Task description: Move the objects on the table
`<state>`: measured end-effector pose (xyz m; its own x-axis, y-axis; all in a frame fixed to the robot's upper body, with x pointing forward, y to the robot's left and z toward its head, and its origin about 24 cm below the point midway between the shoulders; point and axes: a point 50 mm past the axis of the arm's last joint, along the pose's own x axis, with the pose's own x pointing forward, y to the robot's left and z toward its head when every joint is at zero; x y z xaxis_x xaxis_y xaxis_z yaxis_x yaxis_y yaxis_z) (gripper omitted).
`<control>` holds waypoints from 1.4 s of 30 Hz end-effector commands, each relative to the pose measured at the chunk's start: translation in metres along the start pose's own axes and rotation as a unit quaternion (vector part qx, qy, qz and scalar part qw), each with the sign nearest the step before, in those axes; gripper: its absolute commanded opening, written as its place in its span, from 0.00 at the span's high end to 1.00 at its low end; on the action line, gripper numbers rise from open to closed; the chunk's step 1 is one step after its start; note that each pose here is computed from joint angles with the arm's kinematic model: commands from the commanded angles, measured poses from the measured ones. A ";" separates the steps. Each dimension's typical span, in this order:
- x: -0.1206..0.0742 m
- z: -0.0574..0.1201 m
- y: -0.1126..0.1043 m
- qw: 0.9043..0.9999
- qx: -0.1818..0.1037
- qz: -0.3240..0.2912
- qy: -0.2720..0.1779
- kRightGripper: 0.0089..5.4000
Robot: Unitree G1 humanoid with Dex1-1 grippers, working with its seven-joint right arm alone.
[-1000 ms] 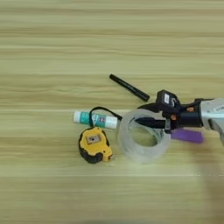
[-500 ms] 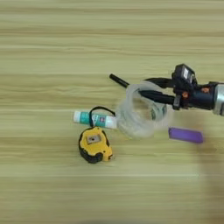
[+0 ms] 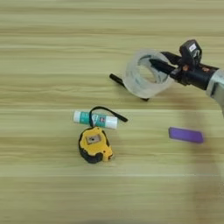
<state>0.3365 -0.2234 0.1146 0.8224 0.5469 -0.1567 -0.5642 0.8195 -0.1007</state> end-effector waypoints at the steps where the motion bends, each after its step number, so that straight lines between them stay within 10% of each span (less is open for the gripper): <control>1: 0.004 0.065 -0.036 0.987 -0.048 -0.128 -0.081 0.72; 21: -0.007 0.052 -0.079 0.951 -0.086 -0.296 -0.002 0.72; 42: 0.003 0.026 -0.070 0.969 -0.073 -0.233 0.046 0.72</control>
<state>0.3625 -0.2739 0.0837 0.9354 0.0815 -0.3440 -0.1678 0.9589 -0.2290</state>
